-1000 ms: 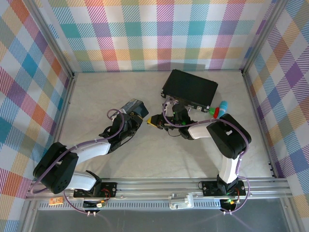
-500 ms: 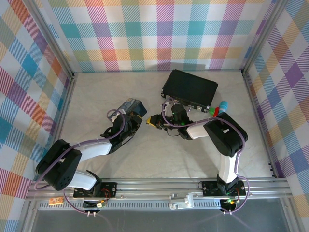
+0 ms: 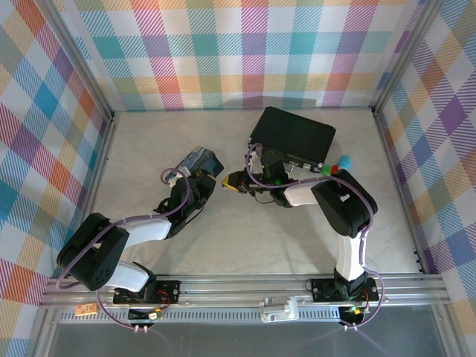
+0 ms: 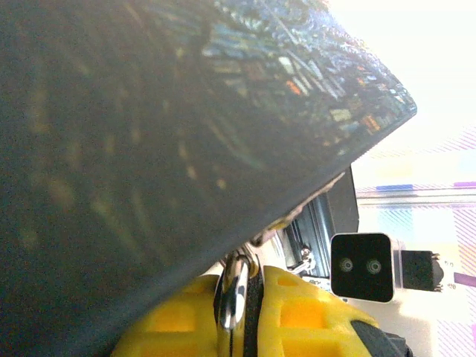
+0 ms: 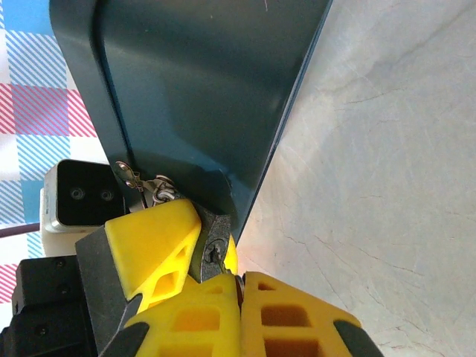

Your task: Unlock the padlock with the key

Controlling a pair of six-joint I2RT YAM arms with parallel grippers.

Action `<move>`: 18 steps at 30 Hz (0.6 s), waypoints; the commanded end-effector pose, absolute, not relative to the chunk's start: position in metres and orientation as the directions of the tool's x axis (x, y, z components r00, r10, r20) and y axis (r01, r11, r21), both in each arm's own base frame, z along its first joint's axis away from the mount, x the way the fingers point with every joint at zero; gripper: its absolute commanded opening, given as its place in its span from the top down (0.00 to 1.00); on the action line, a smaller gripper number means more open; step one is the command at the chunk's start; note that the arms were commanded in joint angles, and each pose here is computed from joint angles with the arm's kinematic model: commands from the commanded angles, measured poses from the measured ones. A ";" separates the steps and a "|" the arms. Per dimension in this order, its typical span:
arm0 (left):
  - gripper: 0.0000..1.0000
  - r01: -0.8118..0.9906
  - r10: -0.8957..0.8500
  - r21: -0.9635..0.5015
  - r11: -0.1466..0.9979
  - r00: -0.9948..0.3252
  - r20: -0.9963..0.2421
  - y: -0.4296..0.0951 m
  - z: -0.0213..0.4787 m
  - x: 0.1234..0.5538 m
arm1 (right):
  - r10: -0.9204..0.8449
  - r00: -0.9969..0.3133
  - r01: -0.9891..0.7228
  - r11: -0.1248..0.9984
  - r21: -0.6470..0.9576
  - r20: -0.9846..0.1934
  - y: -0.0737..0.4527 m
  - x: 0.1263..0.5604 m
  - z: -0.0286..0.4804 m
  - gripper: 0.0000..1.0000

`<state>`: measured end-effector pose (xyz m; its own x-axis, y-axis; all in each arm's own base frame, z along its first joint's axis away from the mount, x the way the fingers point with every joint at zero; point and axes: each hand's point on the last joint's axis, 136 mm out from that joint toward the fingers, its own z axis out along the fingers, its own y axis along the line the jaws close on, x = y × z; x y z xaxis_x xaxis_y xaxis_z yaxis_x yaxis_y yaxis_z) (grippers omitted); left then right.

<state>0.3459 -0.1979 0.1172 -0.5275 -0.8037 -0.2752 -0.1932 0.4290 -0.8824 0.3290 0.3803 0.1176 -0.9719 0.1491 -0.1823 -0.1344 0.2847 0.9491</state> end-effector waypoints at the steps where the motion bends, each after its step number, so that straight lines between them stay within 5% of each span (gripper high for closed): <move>1: 1.00 -0.047 -0.688 -0.929 0.367 -0.686 -0.237 -0.247 0.139 0.325 | 0.041 -0.952 -0.297 0.110 0.949 -0.303 0.418 0.295 0.172 1.00; 18: 1.00 -0.135 -0.776 -0.884 0.448 -0.551 -0.309 -0.187 0.138 0.343 | 0.233 -0.942 -0.181 0.251 0.951 -0.241 0.344 0.313 0.133 1.00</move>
